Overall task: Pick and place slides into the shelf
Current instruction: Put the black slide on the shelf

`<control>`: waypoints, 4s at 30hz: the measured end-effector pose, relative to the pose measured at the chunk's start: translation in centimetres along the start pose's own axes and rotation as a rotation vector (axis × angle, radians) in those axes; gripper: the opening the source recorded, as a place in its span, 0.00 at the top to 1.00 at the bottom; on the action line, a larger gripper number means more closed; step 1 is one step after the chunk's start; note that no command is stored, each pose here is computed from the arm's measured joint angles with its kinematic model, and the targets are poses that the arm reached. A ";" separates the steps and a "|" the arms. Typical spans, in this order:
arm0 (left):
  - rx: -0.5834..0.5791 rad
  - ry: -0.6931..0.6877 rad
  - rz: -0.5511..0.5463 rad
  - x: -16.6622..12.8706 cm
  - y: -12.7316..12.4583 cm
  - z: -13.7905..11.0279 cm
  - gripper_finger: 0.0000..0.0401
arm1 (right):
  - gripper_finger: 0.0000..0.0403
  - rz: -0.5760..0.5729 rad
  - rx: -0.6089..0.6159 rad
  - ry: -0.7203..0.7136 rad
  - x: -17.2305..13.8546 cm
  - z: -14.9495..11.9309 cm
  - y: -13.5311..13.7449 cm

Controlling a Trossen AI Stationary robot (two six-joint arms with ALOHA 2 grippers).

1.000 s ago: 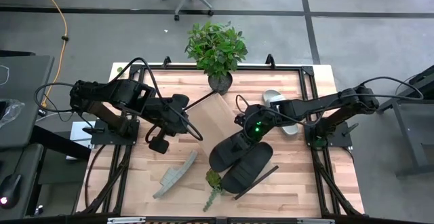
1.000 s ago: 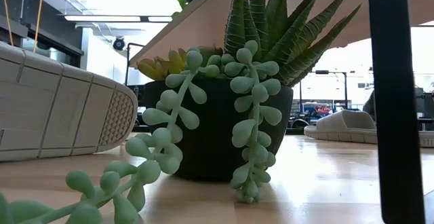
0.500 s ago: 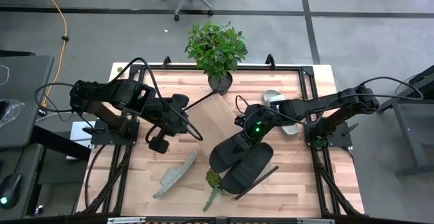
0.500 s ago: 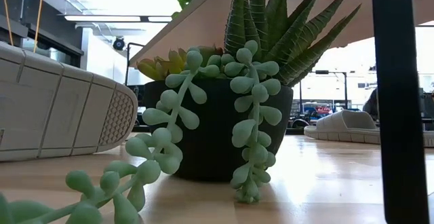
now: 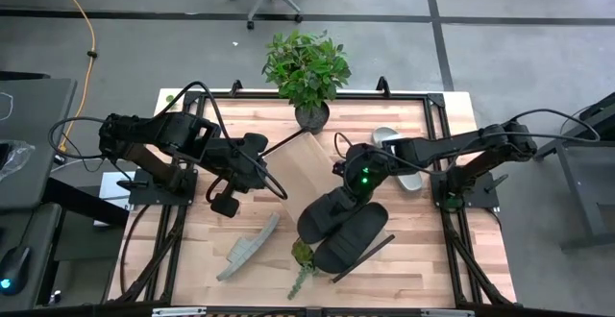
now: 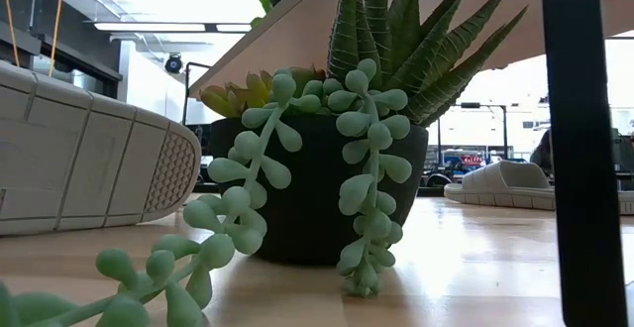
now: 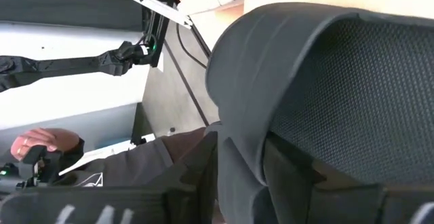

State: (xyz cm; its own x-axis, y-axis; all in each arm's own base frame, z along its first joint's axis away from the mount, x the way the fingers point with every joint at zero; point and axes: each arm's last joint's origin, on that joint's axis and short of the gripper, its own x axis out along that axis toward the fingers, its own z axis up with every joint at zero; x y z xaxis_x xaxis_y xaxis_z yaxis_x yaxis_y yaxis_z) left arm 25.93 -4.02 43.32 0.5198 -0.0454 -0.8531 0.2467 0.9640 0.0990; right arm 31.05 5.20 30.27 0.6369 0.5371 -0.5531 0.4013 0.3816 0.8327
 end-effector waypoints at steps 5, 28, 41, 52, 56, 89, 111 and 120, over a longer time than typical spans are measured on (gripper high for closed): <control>0.002 0.000 0.000 0.0 0.0 0.0 0.99 | 0.74 -0.008 -0.010 -0.010 -0.2 0.4 -0.2; 0.030 0.005 0.000 0.0 0.0 -0.1 0.99 | 0.74 -0.024 0.002 -0.084 -3.1 -1.1 0.5; 0.030 0.005 0.024 0.0 0.1 0.0 0.99 | 0.74 -0.394 0.044 -0.338 -6.9 -1.9 -2.2; 0.006 0.003 0.027 0.0 0.1 0.0 0.99 | 0.74 -0.490 0.041 -0.308 -5.4 0.9 -4.0; 0.003 0.003 0.027 0.0 0.1 0.0 0.99 | 0.74 -0.487 0.036 -0.290 -5.5 1.1 -4.2; 0.033 0.008 0.027 0.0 0.1 -0.1 0.99 | 0.74 -0.396 -0.029 -0.217 -5.0 1.3 -3.7; 0.005 -0.016 0.037 0.0 0.1 0.2 0.99 | 0.74 -0.125 -0.159 -0.158 -3.5 0.3 -0.7; 0.019 -0.035 -0.040 2.7 -0.8 2.1 0.99 | 0.74 -0.099 -0.182 -0.194 -3.3 0.2 -0.2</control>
State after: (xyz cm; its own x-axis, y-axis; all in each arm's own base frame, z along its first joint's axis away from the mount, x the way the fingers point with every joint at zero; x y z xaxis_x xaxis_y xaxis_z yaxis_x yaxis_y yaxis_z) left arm 28.81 -5.41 42.02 0.5370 -0.0935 -0.8384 0.2835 0.9560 0.0749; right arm 29.00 3.14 31.96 0.7219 0.3432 -0.6009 0.3537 0.5633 0.7467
